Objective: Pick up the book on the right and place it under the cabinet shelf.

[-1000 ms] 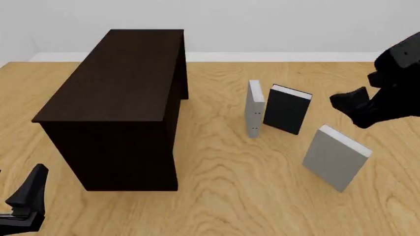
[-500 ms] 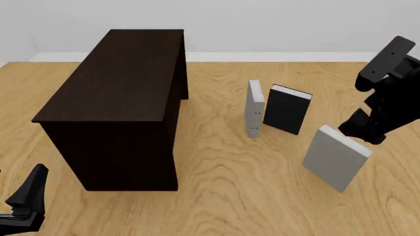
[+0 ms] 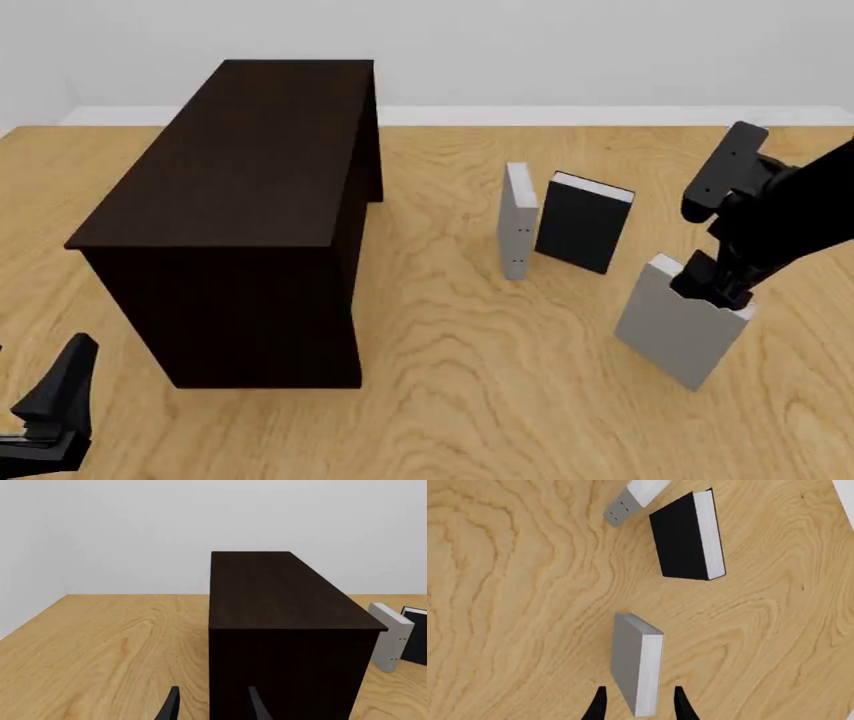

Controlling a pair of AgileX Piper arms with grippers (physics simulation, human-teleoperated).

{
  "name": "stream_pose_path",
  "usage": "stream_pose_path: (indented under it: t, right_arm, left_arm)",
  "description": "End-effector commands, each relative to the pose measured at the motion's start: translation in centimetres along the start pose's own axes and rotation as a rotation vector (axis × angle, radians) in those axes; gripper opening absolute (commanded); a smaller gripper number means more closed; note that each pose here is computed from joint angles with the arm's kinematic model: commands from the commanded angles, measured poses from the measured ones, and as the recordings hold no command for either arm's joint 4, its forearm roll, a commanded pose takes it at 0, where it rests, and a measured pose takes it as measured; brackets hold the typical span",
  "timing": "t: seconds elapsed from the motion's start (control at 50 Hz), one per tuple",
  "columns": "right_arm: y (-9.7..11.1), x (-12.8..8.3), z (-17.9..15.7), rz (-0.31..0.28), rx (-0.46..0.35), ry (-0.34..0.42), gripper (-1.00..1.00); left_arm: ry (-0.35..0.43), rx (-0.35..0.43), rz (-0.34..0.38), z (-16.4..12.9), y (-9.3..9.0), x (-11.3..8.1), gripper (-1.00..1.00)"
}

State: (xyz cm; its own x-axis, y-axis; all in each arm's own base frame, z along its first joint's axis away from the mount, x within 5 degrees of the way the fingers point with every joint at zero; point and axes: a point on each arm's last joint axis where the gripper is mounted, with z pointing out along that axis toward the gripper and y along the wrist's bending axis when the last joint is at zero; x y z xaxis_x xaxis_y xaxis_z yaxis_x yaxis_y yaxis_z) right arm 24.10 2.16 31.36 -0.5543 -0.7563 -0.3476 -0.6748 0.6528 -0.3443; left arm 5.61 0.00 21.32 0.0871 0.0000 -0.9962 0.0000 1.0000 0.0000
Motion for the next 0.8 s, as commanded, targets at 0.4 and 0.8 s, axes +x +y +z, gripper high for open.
stream_pose_path:
  t: [0.4,0.8]
  right_arm:
    - [-0.2,2.1,4.7,-0.061,-0.022,0.060,1.00]
    - [0.3,1.3,6.9,-0.055,-0.053,0.064,1.00]
  left_arm:
    - [0.000,0.000,0.000,0.0,0.0,0.0,1.00]
    - [0.000,0.000,0.000,0.0,0.0,0.0,1.00]
